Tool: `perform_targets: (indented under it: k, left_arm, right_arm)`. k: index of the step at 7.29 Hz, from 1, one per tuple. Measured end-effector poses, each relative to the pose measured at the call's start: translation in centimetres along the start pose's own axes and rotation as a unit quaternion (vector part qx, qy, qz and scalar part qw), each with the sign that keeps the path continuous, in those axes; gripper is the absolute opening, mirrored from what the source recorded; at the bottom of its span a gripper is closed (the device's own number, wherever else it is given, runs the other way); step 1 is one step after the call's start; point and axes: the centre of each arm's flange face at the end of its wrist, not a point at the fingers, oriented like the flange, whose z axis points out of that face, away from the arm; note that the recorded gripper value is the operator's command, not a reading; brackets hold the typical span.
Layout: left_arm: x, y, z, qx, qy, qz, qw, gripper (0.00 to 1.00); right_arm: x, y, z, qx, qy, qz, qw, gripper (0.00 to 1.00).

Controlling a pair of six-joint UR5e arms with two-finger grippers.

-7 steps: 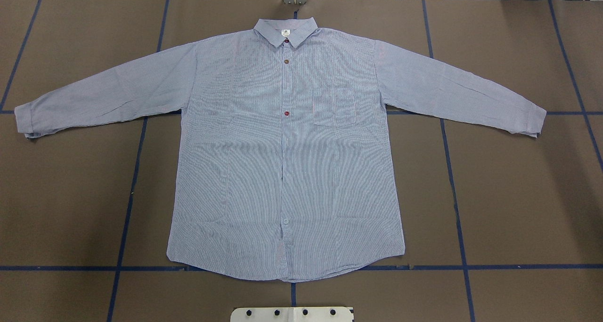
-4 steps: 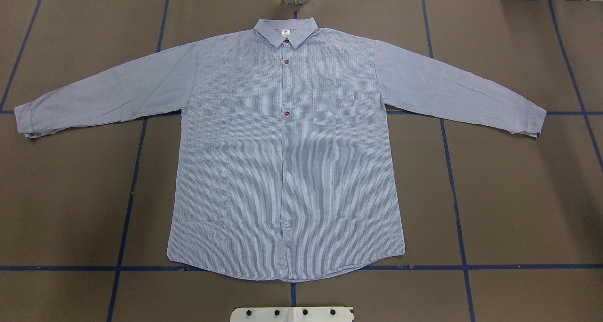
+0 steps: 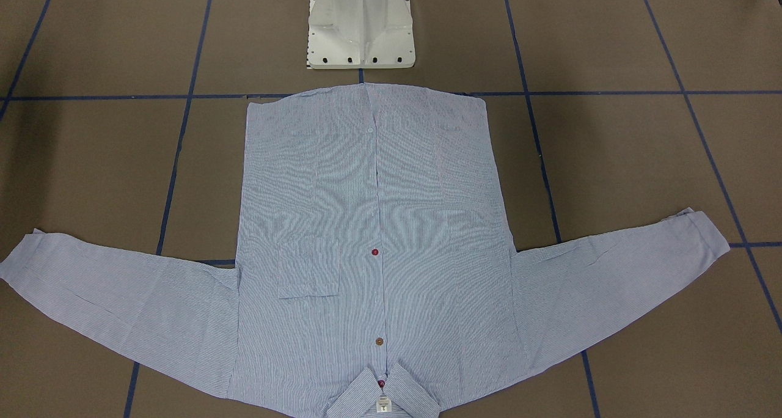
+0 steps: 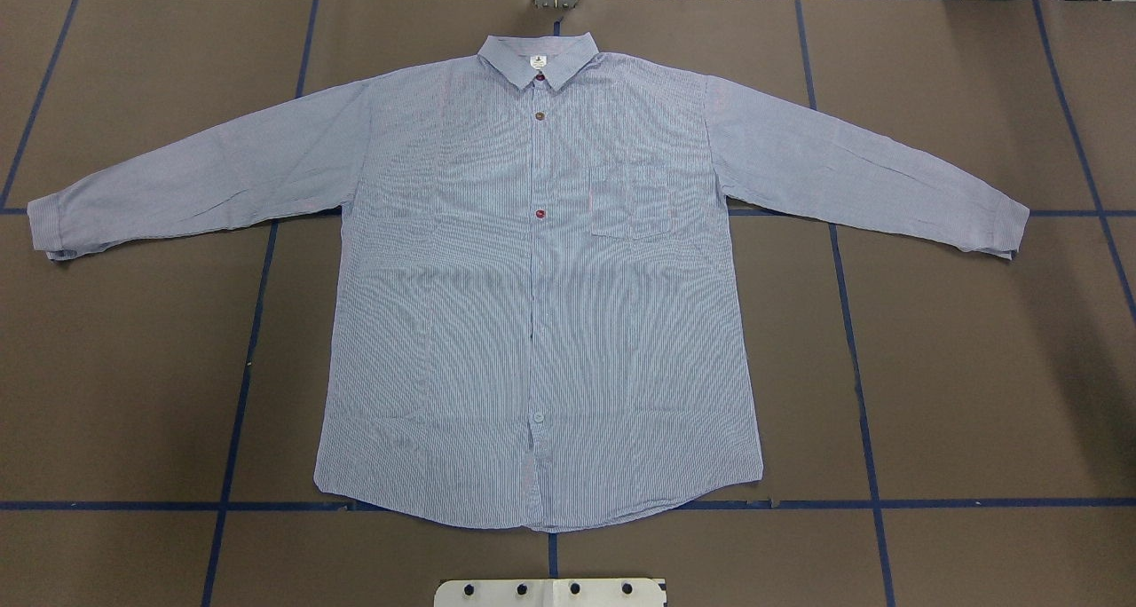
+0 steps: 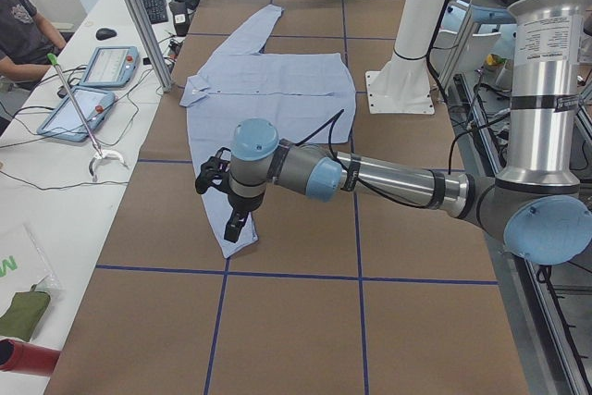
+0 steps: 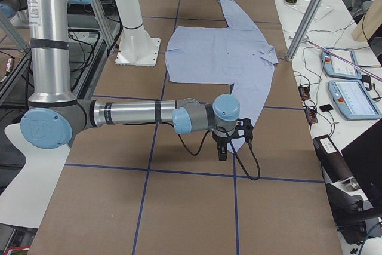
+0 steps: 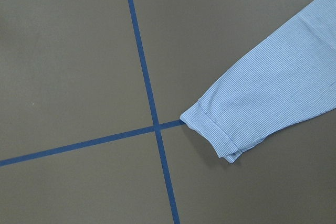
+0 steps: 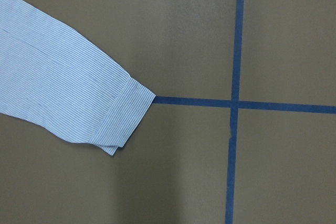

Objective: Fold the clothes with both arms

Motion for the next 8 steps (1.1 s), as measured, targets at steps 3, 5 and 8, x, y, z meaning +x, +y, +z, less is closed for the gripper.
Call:
perform_targets:
  k: [3,5,8]
  left_arm:
    - [0.0,-0.6,0.5,0.004,-0.004,0.003,1.0,1.0]
    - [0.1,-0.5,0.3,0.006,-0.004,0.005,1.0,1.0]
    - [0.3,-0.5,0.2,0.008,-0.003,0.006,0.9999,1.0]
  right_arm:
    - [-2.3,0.3,7.0,0.006,-0.006,-0.014,0.9999,1.0]
    - [-3.9,-0.7,9.0,-0.003,-0.005,-0.021,0.9998,1.0]
    - [-5.9,-2.6,11.7,-0.02,-0.004,-0.011,0.9997,0.98]
